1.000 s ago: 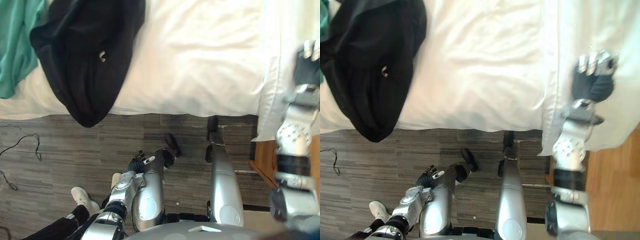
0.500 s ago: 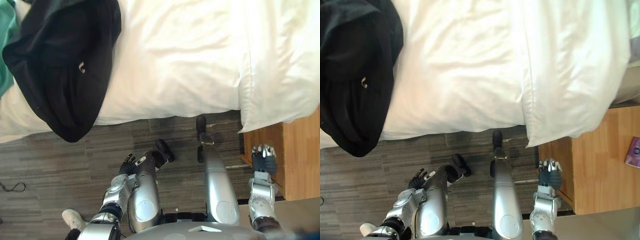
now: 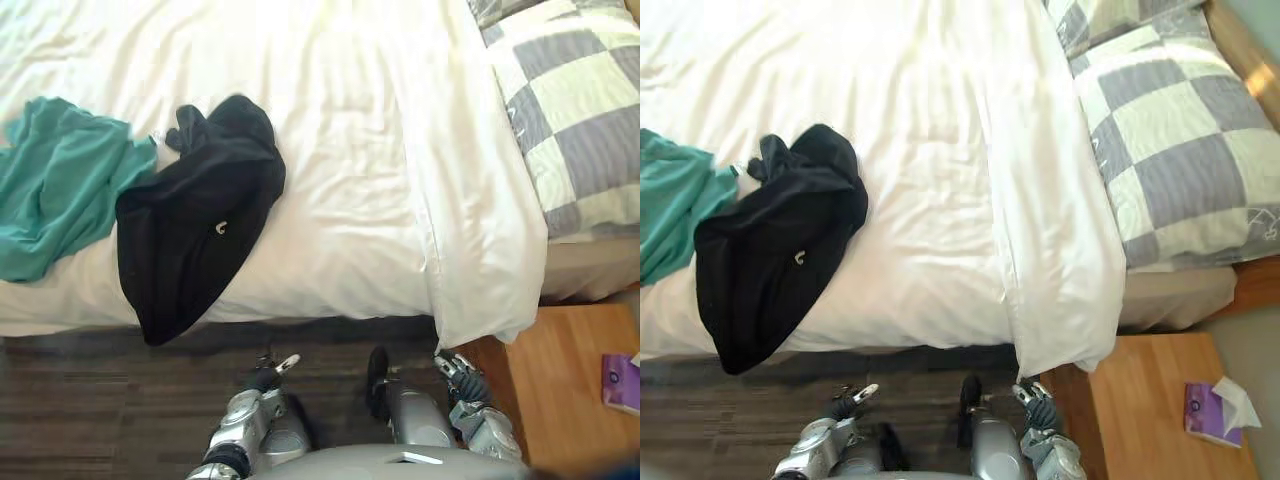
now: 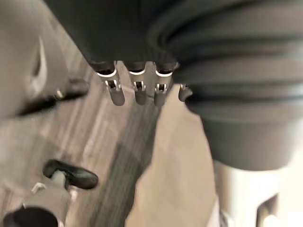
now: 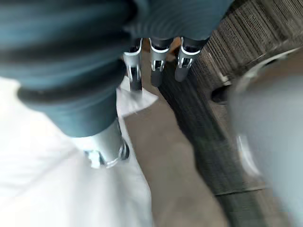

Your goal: Tidy the bed and pick cloth on bed and put in laundry

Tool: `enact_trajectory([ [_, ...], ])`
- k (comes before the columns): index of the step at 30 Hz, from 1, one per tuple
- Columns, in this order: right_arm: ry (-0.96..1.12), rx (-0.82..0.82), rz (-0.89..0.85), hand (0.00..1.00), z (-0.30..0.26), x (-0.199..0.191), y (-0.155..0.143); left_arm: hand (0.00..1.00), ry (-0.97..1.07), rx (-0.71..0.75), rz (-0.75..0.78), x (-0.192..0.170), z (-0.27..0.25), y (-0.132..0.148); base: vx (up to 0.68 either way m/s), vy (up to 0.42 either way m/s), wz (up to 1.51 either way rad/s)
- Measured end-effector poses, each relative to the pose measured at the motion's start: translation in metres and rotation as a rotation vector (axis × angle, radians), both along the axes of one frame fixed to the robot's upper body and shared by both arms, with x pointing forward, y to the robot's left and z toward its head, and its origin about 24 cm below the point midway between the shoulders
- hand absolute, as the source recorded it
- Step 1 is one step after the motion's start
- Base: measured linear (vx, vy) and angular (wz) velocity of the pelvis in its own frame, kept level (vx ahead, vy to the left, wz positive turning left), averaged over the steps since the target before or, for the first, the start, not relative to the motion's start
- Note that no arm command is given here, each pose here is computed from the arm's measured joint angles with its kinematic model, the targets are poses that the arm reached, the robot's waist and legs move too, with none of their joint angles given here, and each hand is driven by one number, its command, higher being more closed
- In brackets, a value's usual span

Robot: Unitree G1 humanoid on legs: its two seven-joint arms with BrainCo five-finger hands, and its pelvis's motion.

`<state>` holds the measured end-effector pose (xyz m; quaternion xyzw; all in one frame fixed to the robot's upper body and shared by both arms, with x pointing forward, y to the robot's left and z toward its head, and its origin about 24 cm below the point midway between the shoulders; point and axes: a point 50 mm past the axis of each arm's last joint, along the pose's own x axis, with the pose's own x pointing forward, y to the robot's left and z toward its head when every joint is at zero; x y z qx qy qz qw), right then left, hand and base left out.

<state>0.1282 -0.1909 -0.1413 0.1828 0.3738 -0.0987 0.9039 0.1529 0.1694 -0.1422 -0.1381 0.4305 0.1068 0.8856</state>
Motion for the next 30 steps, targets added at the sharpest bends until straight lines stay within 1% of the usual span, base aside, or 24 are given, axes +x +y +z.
enact_trajectory([
  [1,0.021,0.003,0.013,0.0,-0.002,-0.002,0.001,0.0,-0.004,-0.003,0.01,0.001,0.001,0.0,0.05,-0.062,0.74],
  [4,0.039,-0.001,0.032,0.0,-0.001,0.003,-0.004,0.0,-0.072,-0.005,0.152,0.008,0.007,0.013,0.0,0.025,0.18],
  [5,0.038,0.002,0.028,0.0,0.0,0.005,-0.004,0.0,-0.075,-0.001,0.175,0.007,0.007,0.017,0.03,0.139,-0.44],
  [7,0.036,0.01,0.028,0.0,0.001,0.008,-0.003,0.0,-0.062,0.02,0.239,-0.003,0.005,0.027,0.08,0.274,-0.63],
  [9,0.052,0.01,0.018,0.0,-0.001,0.005,-0.004,0.0,-0.038,0.018,0.273,-0.011,0.002,0.031,0.11,0.408,-0.71],
  [11,0.075,0.001,-0.013,0.0,-0.004,0.0,-0.012,0.0,0.002,0.015,0.283,-0.02,-0.003,0.031,0.05,0.533,-0.63],
  [13,0.109,-0.01,-0.023,0.0,-0.006,0.0,-0.019,0.0,0.043,0.023,0.245,-0.027,-0.008,0.028,-0.03,0.549,-0.43],
  [14,0.123,-0.002,-0.007,0.0,-0.008,-0.001,-0.015,0.0,0.056,0.039,0.224,-0.03,-0.009,0.032,-0.02,0.498,-0.06],
  [15,0.143,0.003,0.015,0.0,-0.011,-0.005,-0.007,0.0,0.077,0.067,0.171,-0.033,-0.01,0.035,-0.03,0.441,0.05],
  [18,0.156,0.006,0.032,0.0,-0.013,-0.005,-0.003,0.0,0.152,0.102,0.075,-0.041,-0.014,0.039,-0.12,0.433,-0.53],
  [19,0.145,-0.011,0.064,0.0,-0.011,-0.001,-0.004,0.0,0.168,0.1,0.063,-0.045,-0.015,0.038,-0.19,0.34,-1.0],
  [20,0.141,-0.045,0.157,0.0,-0.01,0.003,-0.002,0.0,0.188,0.097,0.046,-0.052,-0.017,0.035,-0.14,0.288,-0.7],
  [21,0.129,-0.049,0.211,0.0,-0.009,0.006,0.003,0.0,0.194,0.101,0.035,-0.054,-0.018,0.036,-0.14,0.281,-0.49],
  [23,0.112,-0.03,0.295,0.0,-0.008,0.012,0.016,0.0,0.206,0.094,-0.029,-0.049,-0.018,0.032,-0.1,0.169,-0.04],
  [25,0.099,-0.021,0.338,0.0,-0.007,0.014,0.022,0.0,0.234,0.088,-0.071,-0.047,-0.019,0.026,-0.09,0.046,0.13],
  [27,0.086,-0.042,0.39,0.0,-0.006,0.015,0.02,0.0,0.244,0.086,-0.081,-0.042,-0.018,0.024,-0.1,-0.04,0.43],
  [28,0.086,-0.044,0.403,0.0,-0.007,0.013,0.02,0.0,0.244,0.074,-0.094,-0.041,-0.019,0.017,-0.09,-0.054,0.52],
  [30,0.074,-0.056,0.438,0.0,-0.005,0.016,0.019,0.0,0.226,0.07,-0.096,-0.033,-0.017,0.012,-0.05,-0.029,0.59],
])
